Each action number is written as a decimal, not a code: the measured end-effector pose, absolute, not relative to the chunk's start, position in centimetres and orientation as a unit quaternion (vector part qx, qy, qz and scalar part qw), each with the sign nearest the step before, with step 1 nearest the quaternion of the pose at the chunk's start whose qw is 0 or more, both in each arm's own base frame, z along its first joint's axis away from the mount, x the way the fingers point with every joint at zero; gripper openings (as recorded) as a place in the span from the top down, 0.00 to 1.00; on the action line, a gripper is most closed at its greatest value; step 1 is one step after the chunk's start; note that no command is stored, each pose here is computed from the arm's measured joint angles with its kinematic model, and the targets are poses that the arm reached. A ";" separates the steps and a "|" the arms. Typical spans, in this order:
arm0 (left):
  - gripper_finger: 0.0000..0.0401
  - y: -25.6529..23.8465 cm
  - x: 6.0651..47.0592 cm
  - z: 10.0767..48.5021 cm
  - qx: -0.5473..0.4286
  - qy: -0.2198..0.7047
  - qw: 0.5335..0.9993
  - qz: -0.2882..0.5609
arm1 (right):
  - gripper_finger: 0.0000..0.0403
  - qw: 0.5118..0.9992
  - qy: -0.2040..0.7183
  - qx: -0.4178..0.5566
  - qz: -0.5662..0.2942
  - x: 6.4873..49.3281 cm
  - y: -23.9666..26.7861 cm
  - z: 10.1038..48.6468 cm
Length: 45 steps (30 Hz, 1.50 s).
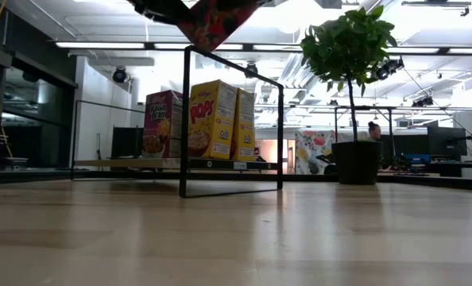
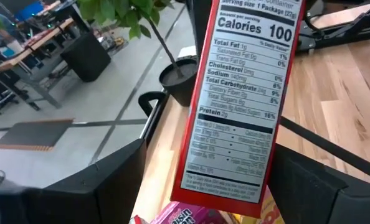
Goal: Stack cereal on shelf
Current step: Put the red cereal box on the shelf aligned with the other red cereal box
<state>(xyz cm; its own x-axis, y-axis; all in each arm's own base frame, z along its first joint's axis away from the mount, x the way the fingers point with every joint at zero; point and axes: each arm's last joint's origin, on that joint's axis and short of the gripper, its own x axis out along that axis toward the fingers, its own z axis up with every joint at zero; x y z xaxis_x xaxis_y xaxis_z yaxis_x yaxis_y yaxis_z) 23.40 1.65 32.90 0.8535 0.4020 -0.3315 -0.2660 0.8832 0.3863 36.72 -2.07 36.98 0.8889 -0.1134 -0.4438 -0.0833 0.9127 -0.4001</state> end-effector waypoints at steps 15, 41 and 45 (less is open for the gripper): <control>0.62 1.8 23.5 32.8 0.186 0.212 0.946 0.161 | 0.62 0.944 0.228 -0.240 -0.008 36.8 -2.1 37.1; 0.64 1.7 11.3 31.8 0.011 0.031 0.982 0.184 | 0.24 0.952 0.266 -0.148 0.008 33.1 -1.6 39.1; 0.64 1.7 10.4 28.9 -0.038 -0.011 0.980 0.196 | 0.24 0.955 0.259 -0.147 0.007 33.3 -1.6 39.1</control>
<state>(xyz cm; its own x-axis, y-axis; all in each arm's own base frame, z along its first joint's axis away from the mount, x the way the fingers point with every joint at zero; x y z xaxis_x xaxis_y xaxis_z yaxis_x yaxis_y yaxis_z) 10.36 1.71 28.90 0.9230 0.3848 0.0072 -0.3831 0.9204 -0.0782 33.29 -1.63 39.12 0.8661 -0.0622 -0.4959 -0.0895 0.9569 -0.2764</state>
